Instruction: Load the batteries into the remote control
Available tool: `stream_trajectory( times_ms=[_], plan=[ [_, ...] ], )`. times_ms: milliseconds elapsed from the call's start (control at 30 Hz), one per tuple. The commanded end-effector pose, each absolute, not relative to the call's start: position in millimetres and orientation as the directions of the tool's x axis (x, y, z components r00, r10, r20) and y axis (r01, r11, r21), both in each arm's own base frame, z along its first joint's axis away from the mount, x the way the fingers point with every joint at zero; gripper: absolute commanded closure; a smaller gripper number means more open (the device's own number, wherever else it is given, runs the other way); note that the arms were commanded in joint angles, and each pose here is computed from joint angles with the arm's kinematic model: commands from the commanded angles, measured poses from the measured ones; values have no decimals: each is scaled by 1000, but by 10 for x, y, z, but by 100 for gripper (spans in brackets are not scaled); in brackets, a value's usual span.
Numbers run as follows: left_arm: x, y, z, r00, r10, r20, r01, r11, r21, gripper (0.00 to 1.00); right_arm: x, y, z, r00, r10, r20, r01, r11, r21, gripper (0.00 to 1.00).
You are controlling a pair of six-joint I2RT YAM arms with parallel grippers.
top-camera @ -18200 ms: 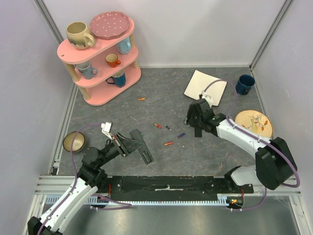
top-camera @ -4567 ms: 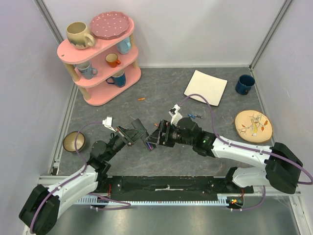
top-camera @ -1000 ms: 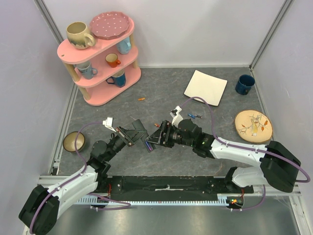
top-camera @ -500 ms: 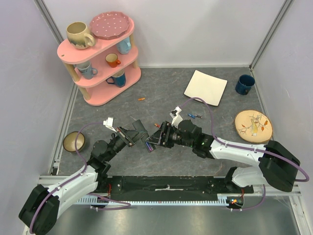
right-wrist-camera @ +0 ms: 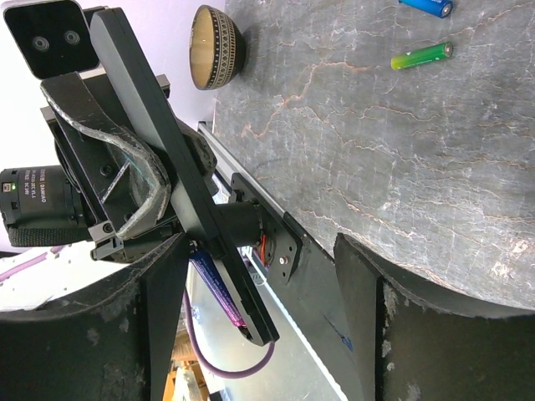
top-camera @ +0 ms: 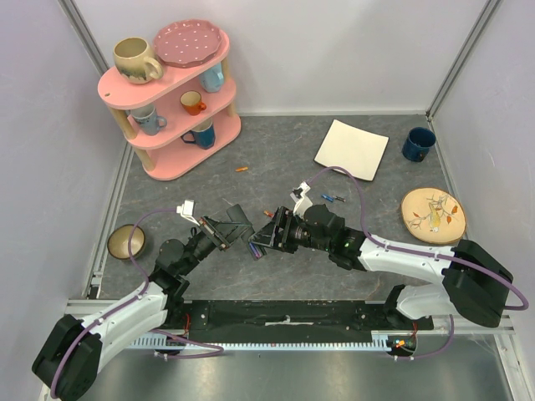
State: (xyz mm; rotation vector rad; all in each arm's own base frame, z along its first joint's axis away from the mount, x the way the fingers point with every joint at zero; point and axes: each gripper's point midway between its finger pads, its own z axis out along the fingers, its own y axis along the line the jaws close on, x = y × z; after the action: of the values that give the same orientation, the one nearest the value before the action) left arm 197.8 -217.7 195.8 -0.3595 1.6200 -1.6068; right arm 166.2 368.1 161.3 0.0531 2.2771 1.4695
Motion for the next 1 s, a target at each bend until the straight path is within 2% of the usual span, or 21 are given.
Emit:
stream_trajectory(
  times_ms=[0, 467, 800, 967],
  plan=[
    [2018, -2093, 2370, -552, -758, -347, 439, 89, -894, 98, 1574, 3672, 1537, -917, 205, -343, -210, 482, 851, 22],
    [1998, -2102, 2140, -569, -738, -361, 410, 126, -903, 98, 1657, 3724, 1916, -897, 236, -373, -253, 418, 872, 15],
    [2004, -2114, 2091, -576, -731, -365, 399, 138, -906, 98, 1605, 3756, 2328, -874, 217, -435, -351, 336, 874, 12],
    [1970, -2130, 2155, -585, -727, -360, 417, 111, -902, 98, 1667, 3654, 2261, -861, 197, -468, -377, 369, 850, 14]
  ],
)
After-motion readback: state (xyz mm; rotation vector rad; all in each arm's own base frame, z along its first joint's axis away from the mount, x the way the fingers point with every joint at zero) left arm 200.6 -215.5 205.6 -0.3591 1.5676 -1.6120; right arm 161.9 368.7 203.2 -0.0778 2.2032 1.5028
